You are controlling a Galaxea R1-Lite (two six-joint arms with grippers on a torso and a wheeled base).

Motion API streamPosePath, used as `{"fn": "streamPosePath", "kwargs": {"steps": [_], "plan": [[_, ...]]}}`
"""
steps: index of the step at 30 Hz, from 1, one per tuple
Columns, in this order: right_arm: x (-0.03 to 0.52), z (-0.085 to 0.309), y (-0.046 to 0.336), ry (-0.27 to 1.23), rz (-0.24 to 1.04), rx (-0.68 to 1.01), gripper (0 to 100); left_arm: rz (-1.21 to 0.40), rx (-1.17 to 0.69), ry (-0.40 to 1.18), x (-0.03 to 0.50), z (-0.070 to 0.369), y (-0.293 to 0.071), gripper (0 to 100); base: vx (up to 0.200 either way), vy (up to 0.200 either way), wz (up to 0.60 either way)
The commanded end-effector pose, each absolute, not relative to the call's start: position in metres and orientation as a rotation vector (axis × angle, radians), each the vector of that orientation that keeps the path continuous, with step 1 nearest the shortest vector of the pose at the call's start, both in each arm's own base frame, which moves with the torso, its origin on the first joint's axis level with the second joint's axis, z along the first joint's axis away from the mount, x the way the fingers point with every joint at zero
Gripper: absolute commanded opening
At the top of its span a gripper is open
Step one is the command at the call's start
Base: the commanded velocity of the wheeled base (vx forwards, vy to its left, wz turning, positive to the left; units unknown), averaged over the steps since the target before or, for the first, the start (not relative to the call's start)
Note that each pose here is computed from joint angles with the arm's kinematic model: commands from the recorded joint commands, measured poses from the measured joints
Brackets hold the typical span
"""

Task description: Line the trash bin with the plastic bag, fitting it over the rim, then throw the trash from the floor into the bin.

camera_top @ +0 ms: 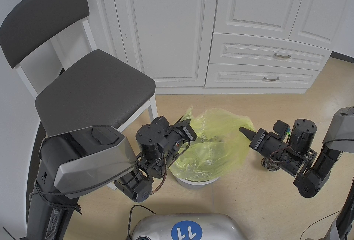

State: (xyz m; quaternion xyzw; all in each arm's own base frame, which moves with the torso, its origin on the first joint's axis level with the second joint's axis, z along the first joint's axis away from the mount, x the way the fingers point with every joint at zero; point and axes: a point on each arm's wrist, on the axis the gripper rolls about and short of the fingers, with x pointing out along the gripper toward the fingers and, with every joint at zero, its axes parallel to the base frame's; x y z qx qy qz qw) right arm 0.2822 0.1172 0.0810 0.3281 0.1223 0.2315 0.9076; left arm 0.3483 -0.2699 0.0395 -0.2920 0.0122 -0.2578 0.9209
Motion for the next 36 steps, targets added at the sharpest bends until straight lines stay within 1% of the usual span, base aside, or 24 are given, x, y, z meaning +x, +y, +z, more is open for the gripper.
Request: {"fn": "streamPosePath", "kwargs": {"steps": [1,14,23,28,35,36], "plan": [[0.286,0.069,0.120,0.280,0.472,0.673,0,-0.515,-0.607,0.056,0.353,0.022,-0.270,0,0.000,0.000,0.00],[0.283,0.065,0.128,0.297,0.487,0.669,0,-0.508,-0.610,0.046,0.354,0.028,-0.265,0,0.000,0.000,0.00],[0.277,0.063,0.139,0.317,0.518,0.663,0,-0.494,-0.603,0.059,0.358,0.021,-0.260,0,0.000,0.000,0.00],[0.277,0.054,0.148,0.332,0.491,0.654,0,-0.484,-0.593,0.069,0.359,0.018,-0.256,0,0.000,0.000,0.00],[0.276,0.046,0.155,0.359,0.499,0.645,0,-0.474,-0.580,0.086,0.357,0.013,-0.252,0,0.000,0.000,0.00],[0.278,0.039,0.160,0.374,0.502,0.642,0,-0.465,-0.572,0.096,0.357,0.011,-0.249,0,0.000,0.000,0.00]]}}
